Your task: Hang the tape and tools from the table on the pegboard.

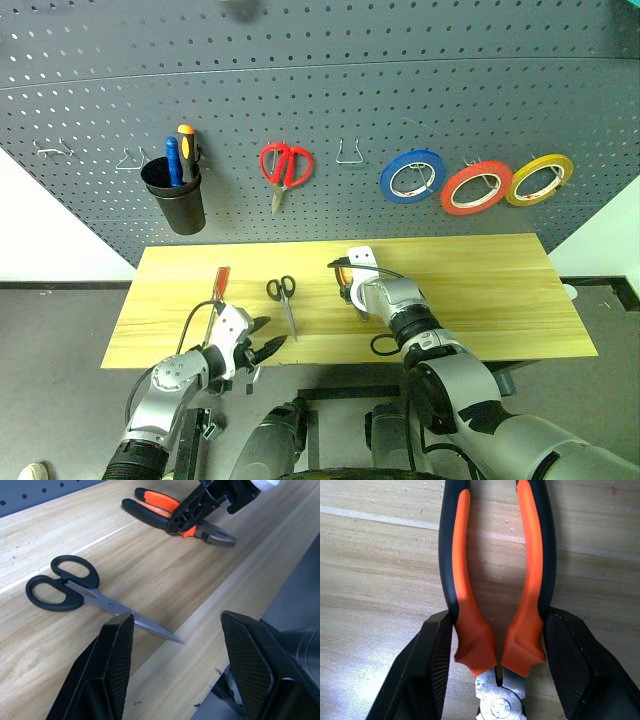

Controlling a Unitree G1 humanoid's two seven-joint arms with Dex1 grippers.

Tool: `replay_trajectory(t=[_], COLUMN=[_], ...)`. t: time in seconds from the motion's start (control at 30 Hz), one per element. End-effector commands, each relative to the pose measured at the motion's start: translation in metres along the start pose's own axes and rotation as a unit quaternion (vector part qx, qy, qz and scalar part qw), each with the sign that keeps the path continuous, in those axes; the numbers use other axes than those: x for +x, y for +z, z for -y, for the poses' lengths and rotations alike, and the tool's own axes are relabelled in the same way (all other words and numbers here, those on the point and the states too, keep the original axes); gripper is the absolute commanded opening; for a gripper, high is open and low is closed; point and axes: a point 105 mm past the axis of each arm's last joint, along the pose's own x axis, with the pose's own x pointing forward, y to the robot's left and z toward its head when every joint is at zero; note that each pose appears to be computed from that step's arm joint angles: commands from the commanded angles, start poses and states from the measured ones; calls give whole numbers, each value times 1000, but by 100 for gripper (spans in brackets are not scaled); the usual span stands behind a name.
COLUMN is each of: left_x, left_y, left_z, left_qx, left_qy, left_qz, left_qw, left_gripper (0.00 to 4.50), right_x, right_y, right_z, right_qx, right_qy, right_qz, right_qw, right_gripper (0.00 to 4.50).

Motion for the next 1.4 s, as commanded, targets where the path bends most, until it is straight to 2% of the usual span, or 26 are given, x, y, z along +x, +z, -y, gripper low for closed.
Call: replay_trajectory(t=[0.03, 0.17, 0.27, 0.33, 0.4, 0.6, 0.67, 0.8, 0.97, 1.2, 1.4], left_x=[-3, -6, -14, -18, -24, -41, -39, -29, -22, -22, -28], left_y=[10, 18, 30, 33, 46, 83, 88, 93, 101, 106, 102], left_z=[-2, -6, -11, -14, -17, -24, -24, -23, -19, -2, 11], left_qx=[9, 15, 13, 2, 11, 50, 58, 70, 78, 80, 69], left_qy=[4, 25, 54, 69, 88, 172, 180, 183, 185, 184, 178], left_qz=[17, 46, 97, 121, 179, 331, 350, 359, 376, 391, 387], left_qw=[1000, 999, 994, 990, 980, 926, 918, 913, 905, 898, 902], left_gripper=[287, 287, 287, 287, 287, 287, 287, 287, 287, 287, 287], right_x=[-1, -13, -36, -59, -87, -171, -192, -222, -228, -222, -225], right_y=[3, 17, 27, 35, 48, 88, 107, 151, 193, 216, 225], right_z=[-3, -9, -13, -17, -22, -39, -43, -43, -39, -23, -11], right_qx=[-10, -101, -187, -244, -271, -280, -288, -265, -230, -216, -213], right_qy=[2, 47, 80, 97, 117, 187, 182, 154, 140, 109, 98], right_qz=[1, 70, 156, 233, 324, 516, 565, 651, 687, 713, 727], right_qw=[1000, 991, 967, 936, 898, 788, 751, 695, 675, 658, 646], right_gripper=[237, 237, 237, 237, 237, 237, 237, 237, 237, 237, 237])
